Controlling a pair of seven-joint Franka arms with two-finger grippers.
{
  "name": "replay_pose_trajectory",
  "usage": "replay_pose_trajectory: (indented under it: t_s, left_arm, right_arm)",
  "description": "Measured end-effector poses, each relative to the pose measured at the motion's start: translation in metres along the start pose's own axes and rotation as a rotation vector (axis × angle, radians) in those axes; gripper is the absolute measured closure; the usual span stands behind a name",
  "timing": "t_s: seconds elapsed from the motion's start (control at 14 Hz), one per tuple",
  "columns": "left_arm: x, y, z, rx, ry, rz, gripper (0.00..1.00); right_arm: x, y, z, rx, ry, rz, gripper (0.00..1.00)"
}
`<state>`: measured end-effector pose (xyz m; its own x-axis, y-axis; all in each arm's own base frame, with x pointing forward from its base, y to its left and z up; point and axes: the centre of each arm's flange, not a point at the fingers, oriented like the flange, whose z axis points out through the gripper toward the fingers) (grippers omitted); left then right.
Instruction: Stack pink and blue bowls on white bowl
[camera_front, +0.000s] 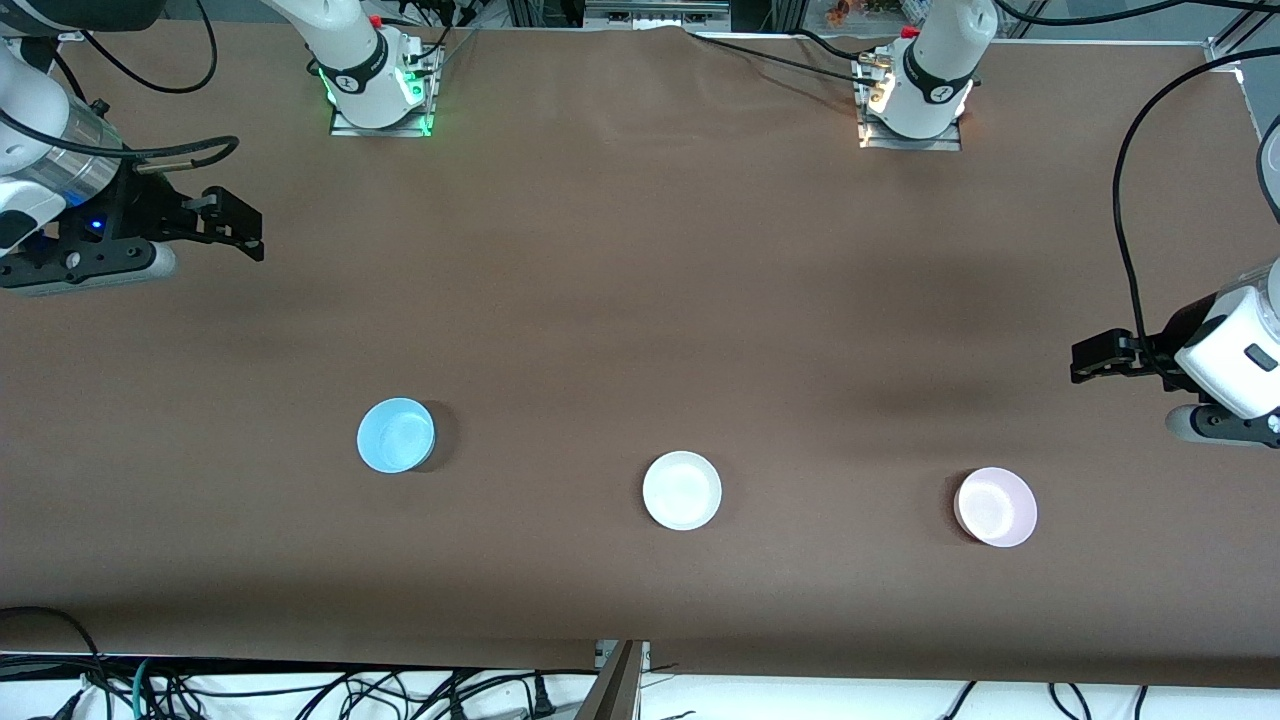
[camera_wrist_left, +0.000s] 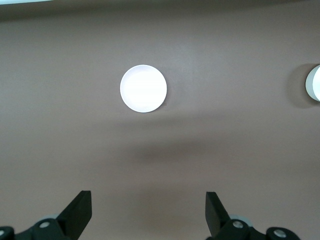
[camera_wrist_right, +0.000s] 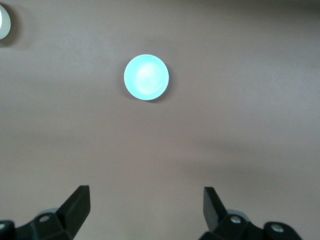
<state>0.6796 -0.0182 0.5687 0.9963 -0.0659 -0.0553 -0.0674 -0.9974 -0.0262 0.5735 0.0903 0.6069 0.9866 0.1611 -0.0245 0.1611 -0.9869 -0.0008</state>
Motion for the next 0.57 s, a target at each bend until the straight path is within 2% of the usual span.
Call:
replay_pose_trajectory:
  t_s: [0.57]
  left_arm:
    - [0.001,-0.016,0.004,0.000,0.004,-0.018,0.00]
  right_arm:
    - [0.000,0.000,0.000,0.000,0.000,0.001,0.00]
